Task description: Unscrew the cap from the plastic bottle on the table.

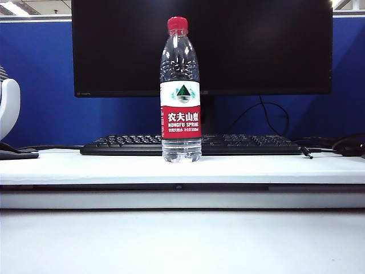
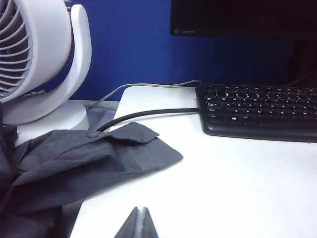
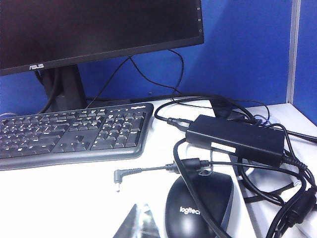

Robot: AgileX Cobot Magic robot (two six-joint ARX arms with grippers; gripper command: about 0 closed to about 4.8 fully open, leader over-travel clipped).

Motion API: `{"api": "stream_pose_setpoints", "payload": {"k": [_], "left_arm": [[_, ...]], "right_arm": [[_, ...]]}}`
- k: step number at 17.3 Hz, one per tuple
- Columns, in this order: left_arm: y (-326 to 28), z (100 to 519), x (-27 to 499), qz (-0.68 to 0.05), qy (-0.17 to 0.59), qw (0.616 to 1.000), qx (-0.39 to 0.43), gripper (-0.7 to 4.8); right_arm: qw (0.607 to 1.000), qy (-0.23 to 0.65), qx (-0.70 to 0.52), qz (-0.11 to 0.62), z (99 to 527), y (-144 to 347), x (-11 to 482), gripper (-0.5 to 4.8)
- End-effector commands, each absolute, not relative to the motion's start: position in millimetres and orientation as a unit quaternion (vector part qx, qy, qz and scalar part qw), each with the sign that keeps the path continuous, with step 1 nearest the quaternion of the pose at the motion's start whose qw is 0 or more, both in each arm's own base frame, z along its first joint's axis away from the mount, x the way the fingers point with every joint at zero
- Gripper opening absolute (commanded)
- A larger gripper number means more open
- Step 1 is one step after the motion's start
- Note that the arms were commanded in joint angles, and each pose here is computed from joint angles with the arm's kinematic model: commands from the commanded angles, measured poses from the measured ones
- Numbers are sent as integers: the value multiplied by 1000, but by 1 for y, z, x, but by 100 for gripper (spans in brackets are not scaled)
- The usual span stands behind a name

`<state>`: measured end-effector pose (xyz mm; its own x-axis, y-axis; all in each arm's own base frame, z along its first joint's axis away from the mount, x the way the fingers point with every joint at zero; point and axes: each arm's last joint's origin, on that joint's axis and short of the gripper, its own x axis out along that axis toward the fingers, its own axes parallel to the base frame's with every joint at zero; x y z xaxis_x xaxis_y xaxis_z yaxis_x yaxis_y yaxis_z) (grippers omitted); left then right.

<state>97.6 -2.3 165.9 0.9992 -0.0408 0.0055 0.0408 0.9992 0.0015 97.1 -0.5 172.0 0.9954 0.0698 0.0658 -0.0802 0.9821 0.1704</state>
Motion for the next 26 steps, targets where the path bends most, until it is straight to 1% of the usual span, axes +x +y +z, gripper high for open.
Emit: {"api": "stream_pose_setpoints", "payload": {"k": [1, 5, 6, 7, 8, 9, 10, 11, 12, 14, 15, 16, 17, 18, 19, 20, 21, 22, 23, 24, 25, 26], "left_arm": [[-2, 168, 97, -22, -11, 1000, -2, -5], [-2, 167, 97, -22, -10, 1000, -11, -5], [-3, 168, 97, -41, -12, 996, -81, -5], [-4, 170, 97, -60, -18, 989, -130, -5], [-6, 176, 97, -86, -36, 977, -192, -4], [-7, 187, 94, -126, -79, 941, -302, 0], [-7, 195, 92, -154, -105, 919, -349, -1], [-8, 208, 87, -201, -157, 887, -385, -1], [-9, 227, 76, -254, -235, 850, -397, 0], [-10, 249, 64, -288, -275, 829, -392, 0], [-13, 277, 54, -319, -290, 824, -368, 0], [-15, 294, 52, -343, -292, 830, -330, 0], [-18, 309, 54, -363, -289, 837, -291, 0], [-22, 323, 61, -384, -281, 848, -233, 0], [-31, 329, 85, -401, -254, 867, -151, 15], [-36, 327, 101, -400, -233, 877, -129, 30], [-43, 318, 125, -398, -198, 890, -103, 30], [-55, 300, 155, -416, -146, 896, -60, 30], [-60, 290, 169, -424, -121, 897, -41, 31], [-76, 261, 197, -441, -66, 895, -12, 72], [-83, 246, 209, -446, -45, 894, 1, 128], [-88, 236, 218, -452, -31, 891, 7, 159]], "right_arm": [[995, -32, 88, 39, 171, 0, 97, -6], [995, -32, 89, 40, 171, 0, 97, -6], [993, -38, 94, 51, 172, 0, 97, -6], [991, -51, 106, 72, 175, 1, 97, -6], [985, -75, 118, 101, 181, 3, 96, -6], [980, -110, 116, 117, 188, 3, 94, -6], [975, -141, 119, 123, 194, 4, 92, -6], [965, -187, 131, 132, 203, 4, 89, -6], [948, -253, 153, 116, 216, 2, 83, -6], [933, -292, 196, 74, 234, -1, 76, -6], [924, -320, 201, 61, 260, -2, 69, -6], [921, -329, 200, 63, 278, -2, 67, -6], [918, -337, 196, 75, 296, -1, 66, -6], [914, -346, 184, 105, 318, 0, 66, -5], [913, -342, 163, 152, 347, 3, 71, -5], [913, -332, 149, 187, 361, 5, 76, -5], [911, -307, 125, 245, 377, 8, 87, -5], [903, -255, 94, 333, 394, 13, 103, -6], [901, -223, 91, 362, 400, 14, 111, -6], [898, -152, 110, 397, 407, 16, 130, -6], [892, -125, 129, 416, 408, 16, 139, -6], [889, -110, 143, 421, 406, 16, 148, -6]]}}
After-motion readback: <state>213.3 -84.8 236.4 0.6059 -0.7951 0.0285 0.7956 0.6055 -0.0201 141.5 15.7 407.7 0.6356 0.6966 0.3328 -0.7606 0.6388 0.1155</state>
